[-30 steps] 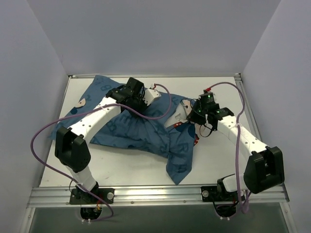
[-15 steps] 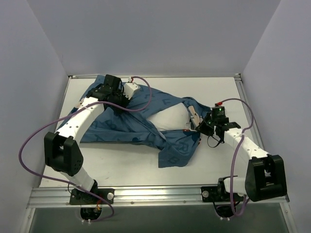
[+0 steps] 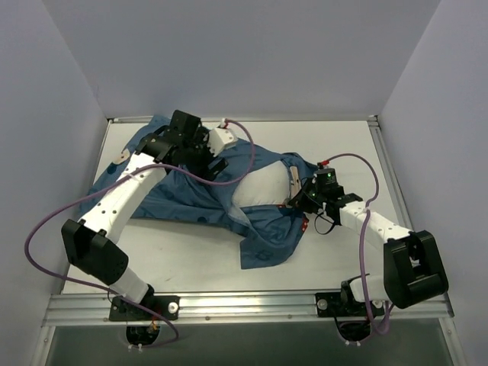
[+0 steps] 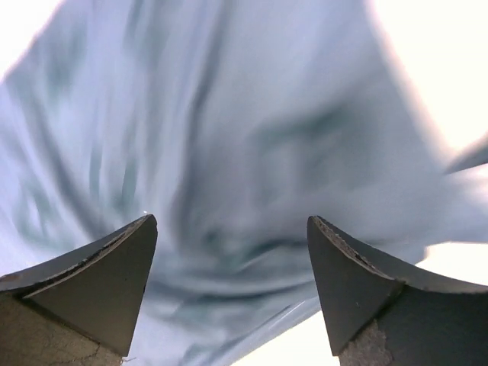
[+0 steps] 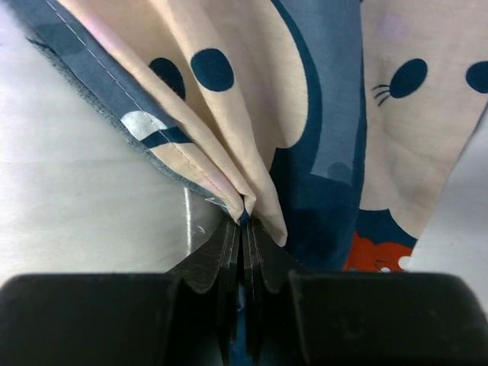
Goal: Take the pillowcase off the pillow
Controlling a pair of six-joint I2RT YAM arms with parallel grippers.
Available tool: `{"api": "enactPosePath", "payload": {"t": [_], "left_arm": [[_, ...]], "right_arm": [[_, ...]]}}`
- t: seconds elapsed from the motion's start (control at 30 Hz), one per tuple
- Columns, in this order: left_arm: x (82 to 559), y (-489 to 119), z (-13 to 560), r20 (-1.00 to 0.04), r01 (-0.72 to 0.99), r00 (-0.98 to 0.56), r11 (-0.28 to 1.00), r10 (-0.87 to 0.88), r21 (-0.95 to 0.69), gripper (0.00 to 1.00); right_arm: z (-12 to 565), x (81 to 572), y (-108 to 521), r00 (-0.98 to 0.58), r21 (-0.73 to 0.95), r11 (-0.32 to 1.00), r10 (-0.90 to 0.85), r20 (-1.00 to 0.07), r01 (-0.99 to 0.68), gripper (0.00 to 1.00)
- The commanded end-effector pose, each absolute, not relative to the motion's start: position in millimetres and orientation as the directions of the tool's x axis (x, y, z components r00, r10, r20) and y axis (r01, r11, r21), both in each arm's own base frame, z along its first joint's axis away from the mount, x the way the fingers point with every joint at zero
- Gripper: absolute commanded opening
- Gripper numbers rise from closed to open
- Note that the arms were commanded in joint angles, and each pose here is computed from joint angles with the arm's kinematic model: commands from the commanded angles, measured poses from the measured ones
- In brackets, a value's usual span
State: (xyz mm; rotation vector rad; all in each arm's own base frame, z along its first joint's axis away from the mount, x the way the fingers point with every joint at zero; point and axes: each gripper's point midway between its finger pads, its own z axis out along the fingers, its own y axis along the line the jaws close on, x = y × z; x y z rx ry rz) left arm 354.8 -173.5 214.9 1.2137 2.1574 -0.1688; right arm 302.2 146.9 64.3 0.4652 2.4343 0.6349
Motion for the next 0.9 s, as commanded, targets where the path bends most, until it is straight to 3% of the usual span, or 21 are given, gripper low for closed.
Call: {"api": "enactPosePath", "payload": {"t": [0.0,0.17,0.27,0.47,0.6,0.73,0.83,0.87], "left_arm": [[327,-236,292,-0.727,0.884,-0.123,0.408,0.675,0.229,0.89],[292,-318,317,-0.763,0.945,0.019,0.238,0.646,0.225,0.9],[282,-360,267,-0.682,0.969,0.038,0.141,0.73,0.204,0.9],[307,-389,197,-0.582,0.958,-0.048,0.203,0.812,0.204,0.91],[339,-397,184,-0.574,0.917,-0.048,0.264,0.817,0.299,0.96],[355,-386,155,-0.479,0.892,-0.069,0.269,0.875,0.363,0.96],[359,-375,135,-0.434,0.892,-0.072,0.253,0.898,0.375,0.91],[357,-369,125,-0.415,0.897,-0.082,0.249,0.906,0.366,0.79]], "right_arm": [[72,307,156,-0.764,0.587,0.794,0.475,-0.437,0.158,0.0],[67,306,154,-0.759,0.588,0.79,0.489,-0.431,0.174,0.0],[67,305,153,-0.756,0.593,0.783,0.501,-0.421,0.188,0.0],[76,308,141,-0.708,0.628,0.741,0.574,-0.411,0.237,0.0],[79,307,139,-0.699,0.639,0.73,0.588,-0.407,0.242,0.0],[79,305,138,-0.698,0.638,0.73,0.59,-0.406,0.245,0.0],[79,304,131,-0.686,0.64,0.721,0.608,-0.401,0.265,0.0],[80,304,129,-0.68,0.644,0.716,0.615,-0.4,0.27,0.0]]}}
